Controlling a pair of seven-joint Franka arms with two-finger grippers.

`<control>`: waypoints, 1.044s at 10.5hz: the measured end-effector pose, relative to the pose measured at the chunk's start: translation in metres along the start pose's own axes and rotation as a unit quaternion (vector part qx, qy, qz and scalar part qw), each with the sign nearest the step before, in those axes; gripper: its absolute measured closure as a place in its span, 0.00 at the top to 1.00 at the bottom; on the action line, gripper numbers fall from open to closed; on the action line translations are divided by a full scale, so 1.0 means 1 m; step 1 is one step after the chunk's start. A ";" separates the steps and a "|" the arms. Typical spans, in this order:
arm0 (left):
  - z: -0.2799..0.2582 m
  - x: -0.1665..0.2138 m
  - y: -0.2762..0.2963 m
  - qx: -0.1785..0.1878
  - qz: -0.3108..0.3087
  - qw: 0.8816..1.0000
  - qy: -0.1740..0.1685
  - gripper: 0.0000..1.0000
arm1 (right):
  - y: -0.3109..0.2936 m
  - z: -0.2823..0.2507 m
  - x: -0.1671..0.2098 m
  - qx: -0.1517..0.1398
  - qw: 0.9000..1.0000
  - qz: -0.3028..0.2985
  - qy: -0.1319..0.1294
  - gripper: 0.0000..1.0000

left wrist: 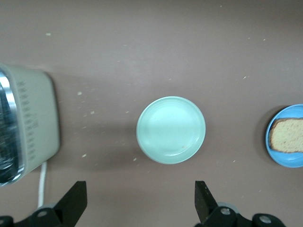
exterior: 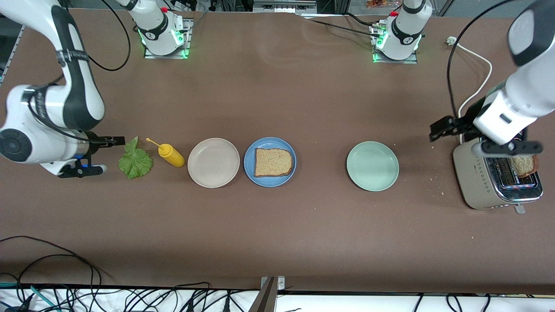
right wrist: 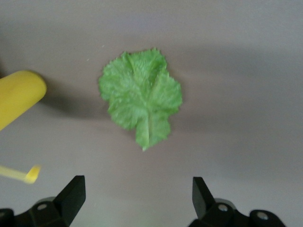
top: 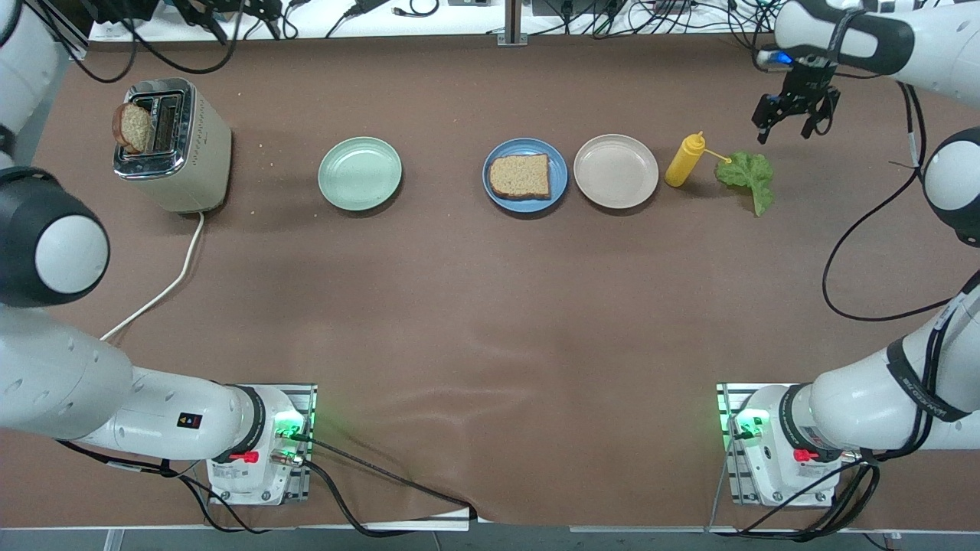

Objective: Make sandwich in blue plate with both arms
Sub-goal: 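Withdraw the left gripper while the right gripper reaches the lettuce, then grasp the green lettuce leaf with the right gripper and lift it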

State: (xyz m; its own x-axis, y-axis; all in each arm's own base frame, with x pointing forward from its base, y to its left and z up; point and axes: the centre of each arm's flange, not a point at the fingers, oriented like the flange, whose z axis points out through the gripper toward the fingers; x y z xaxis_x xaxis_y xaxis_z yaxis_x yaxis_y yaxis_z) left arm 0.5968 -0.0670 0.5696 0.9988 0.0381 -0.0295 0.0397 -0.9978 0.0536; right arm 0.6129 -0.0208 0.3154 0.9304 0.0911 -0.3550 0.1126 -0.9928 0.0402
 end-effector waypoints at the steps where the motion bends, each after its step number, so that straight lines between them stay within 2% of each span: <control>1: -0.019 -0.014 -0.006 0.013 -0.001 1.000 0.001 1.00 | 0.000 0.025 0.006 0.000 1.000 -0.001 0.006 1.00; 4: -0.057 -0.046 -0.032 0.039 -0.015 0.999 0.000 1.00 | -0.004 0.103 0.012 -0.002 0.999 -0.006 0.050 1.00; 6: -0.070 -0.059 -0.041 0.047 -0.022 0.999 -0.003 1.00 | -0.006 0.131 0.011 -0.001 0.999 -0.008 0.053 0.93; 7: -0.071 -0.061 -0.043 0.048 -0.023 0.999 -0.004 1.00 | -0.006 0.135 0.012 -0.001 0.998 -0.008 0.054 0.85; 9: -0.066 -0.059 -0.041 0.049 -0.022 0.999 -0.010 1.00 | -0.006 0.143 0.015 -0.003 0.998 -0.009 0.055 0.54; 11: -0.063 -0.057 -0.040 0.049 -0.021 0.998 -0.013 1.00 | 0.000 0.141 0.015 -0.007 0.998 -0.007 0.059 0.27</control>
State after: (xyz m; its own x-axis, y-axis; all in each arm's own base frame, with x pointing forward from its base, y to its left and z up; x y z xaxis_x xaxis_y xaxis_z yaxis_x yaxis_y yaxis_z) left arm 0.5396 -0.0255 0.6320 0.9953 0.0796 -0.0557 0.0771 -0.9959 -0.0469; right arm 0.5780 -0.0306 0.1780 0.9629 0.1149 -0.2441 0.1306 -0.9902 0.0490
